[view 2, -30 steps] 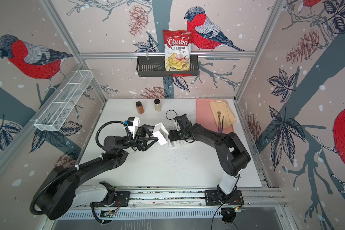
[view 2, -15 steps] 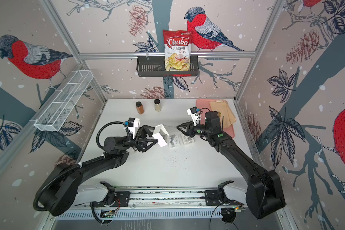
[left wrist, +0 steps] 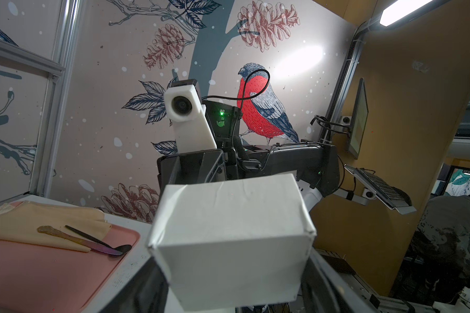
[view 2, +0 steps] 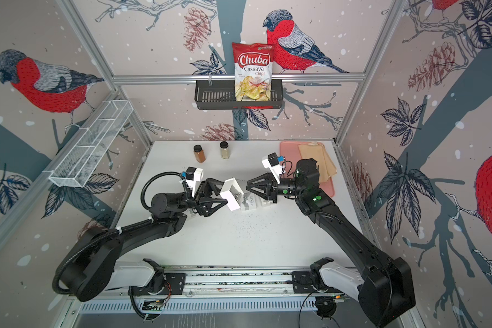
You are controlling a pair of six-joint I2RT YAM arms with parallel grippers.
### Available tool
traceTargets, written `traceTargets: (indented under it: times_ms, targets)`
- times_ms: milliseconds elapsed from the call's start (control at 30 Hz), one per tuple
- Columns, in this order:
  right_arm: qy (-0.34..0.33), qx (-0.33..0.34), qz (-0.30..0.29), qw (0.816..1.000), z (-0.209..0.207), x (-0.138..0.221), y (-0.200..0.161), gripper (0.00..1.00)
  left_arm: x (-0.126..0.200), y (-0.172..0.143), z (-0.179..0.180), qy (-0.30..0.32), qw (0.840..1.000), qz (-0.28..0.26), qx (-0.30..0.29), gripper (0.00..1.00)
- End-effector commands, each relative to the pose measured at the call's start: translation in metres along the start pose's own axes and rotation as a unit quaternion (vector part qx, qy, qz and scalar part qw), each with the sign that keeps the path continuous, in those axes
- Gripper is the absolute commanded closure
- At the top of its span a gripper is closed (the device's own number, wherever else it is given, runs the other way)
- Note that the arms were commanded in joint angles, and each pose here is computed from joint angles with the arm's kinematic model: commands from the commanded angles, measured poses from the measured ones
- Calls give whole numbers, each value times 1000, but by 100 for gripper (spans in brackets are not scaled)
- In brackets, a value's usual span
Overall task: Take the necklace out of the lift-off lid jewelry box
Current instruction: Place the jewelry box at the center of the board.
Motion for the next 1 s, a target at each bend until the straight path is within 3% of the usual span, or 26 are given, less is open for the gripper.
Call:
traceTargets:
  times_ms: [0,567,867,967]
  targets:
    - [8,12,4,1000,4,-5,3,70,-1,6,-7,-16,1000,-5,-21,32]
    - [8,2,26,1000,1,-26,-1,76,2,2,-7,-6,1000,-3,-23,32]
    - [15,-6,27,1000,2,-30,-4,92,2,-1,-4,-3,1000,-2,-19,32]
    - [8,-10,29,1000,0,-29,-6,98,2,-1,-1,2,1000,-3,-16,25]
Point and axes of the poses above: each gripper's point midway between its finger pads, its own x axis back along the fingers, its own z axis along the line the jaws close on, y = z × x, the point moved 4 cm from there along x, back along the fingers, and after that the axes turned 1 degree about x, right-handed, at the moved point
